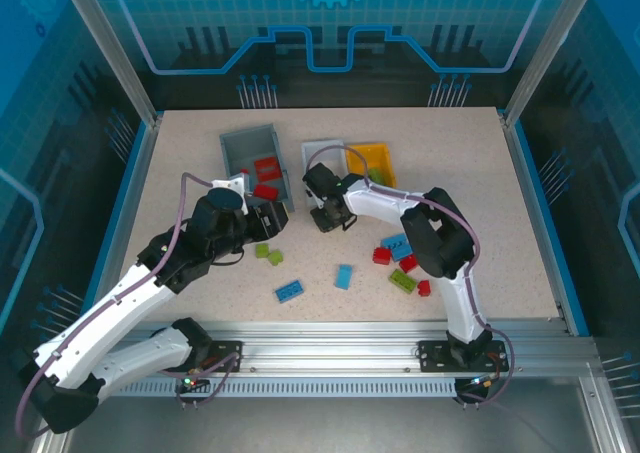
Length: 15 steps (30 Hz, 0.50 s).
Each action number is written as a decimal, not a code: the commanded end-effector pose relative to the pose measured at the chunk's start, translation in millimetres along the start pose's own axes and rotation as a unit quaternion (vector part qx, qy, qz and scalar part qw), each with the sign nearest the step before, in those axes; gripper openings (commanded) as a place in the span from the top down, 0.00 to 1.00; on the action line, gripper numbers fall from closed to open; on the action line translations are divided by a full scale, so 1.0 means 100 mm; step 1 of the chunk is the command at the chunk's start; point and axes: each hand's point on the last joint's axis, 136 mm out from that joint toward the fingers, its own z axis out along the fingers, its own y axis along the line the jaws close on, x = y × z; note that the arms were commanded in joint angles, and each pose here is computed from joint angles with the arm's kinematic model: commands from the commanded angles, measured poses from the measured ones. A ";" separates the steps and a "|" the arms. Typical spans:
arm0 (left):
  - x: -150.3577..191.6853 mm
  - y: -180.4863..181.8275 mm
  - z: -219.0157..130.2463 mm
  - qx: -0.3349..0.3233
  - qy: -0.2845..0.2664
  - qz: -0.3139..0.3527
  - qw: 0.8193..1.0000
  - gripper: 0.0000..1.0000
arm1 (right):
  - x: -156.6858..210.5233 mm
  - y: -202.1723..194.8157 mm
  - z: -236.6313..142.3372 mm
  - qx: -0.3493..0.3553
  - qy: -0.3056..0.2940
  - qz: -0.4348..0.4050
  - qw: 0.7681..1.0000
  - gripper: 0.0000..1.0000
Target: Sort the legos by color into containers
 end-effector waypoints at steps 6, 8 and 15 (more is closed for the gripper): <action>-0.06 -0.43 0.02 0.071 0.019 0.008 0.997 0.42 | 0.30 -0.06 -1.05 -0.031 -0.057 0.057 0.996 0.74; -0.06 -0.57 0.09 0.084 0.025 0.017 0.996 0.42 | 0.22 -0.28 -1.23 -0.041 -0.083 0.093 0.991 0.74; -0.08 -1.10 0.49 0.076 0.035 0.091 0.992 0.41 | -0.30 -1.06 -1.19 -0.062 -0.113 0.193 0.973 0.74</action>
